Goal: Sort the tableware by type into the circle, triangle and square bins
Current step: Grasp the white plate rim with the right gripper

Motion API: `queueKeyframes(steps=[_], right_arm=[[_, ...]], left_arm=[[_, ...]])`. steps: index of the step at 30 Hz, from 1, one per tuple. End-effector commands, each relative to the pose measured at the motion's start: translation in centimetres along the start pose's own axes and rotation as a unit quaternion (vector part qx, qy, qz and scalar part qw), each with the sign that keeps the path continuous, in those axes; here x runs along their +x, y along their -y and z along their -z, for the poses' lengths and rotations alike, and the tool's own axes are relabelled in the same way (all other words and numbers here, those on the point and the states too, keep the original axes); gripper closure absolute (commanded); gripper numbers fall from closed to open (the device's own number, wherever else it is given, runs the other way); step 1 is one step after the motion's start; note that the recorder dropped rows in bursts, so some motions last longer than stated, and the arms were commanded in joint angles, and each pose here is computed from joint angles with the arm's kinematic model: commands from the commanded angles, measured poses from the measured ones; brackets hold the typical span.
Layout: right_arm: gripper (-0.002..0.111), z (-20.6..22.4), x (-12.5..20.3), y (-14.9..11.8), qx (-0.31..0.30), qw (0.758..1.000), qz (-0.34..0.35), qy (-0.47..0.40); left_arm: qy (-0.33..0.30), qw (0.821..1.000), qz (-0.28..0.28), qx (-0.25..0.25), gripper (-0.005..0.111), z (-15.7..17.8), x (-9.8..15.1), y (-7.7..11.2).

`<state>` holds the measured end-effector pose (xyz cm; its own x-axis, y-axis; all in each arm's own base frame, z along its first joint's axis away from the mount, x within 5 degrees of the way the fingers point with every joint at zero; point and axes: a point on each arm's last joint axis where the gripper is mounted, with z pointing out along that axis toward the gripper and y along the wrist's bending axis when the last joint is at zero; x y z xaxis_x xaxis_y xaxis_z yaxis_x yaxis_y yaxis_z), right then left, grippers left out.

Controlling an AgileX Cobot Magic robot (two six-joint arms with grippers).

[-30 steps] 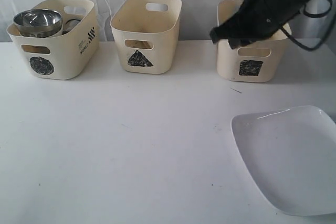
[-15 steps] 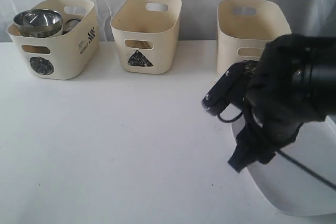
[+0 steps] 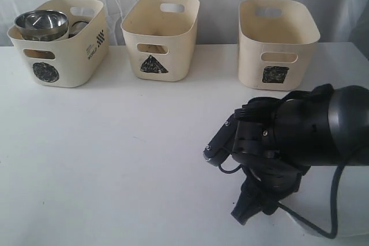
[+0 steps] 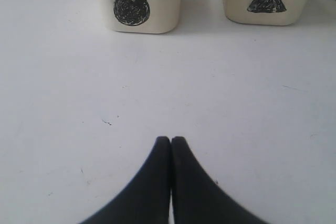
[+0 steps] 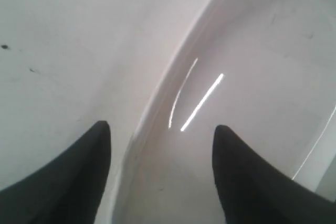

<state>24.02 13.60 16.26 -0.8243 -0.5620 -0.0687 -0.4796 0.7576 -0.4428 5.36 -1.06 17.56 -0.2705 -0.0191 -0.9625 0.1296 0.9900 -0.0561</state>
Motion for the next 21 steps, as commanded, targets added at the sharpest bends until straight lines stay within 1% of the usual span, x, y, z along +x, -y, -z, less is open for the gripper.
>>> queueKeyframes(steps=[1,7,14,21], right_arm=[[0.054,-0.3,0.0,-0.4,-0.007,1.000,-0.003,-0.003],[0.054,-1.1,0.0,-0.8,-0.005,1.000,0.004,-0.019],[0.054,-2.3,0.0,-1.0,0.017,0.999,0.033,-0.040],[0.054,-3.2,0.3,-1.4,0.019,0.997,0.043,-0.057]], left_arm=[[-0.001,1.000,0.002,0.004,0.107,0.0,0.1,0.0],[-0.001,1.000,0.002,0.004,0.107,0.0,0.1,0.0],[-0.001,1.000,0.002,0.004,0.107,0.0,0.1,0.0],[-0.001,1.000,0.002,0.004,0.107,0.0,0.1,0.0]])
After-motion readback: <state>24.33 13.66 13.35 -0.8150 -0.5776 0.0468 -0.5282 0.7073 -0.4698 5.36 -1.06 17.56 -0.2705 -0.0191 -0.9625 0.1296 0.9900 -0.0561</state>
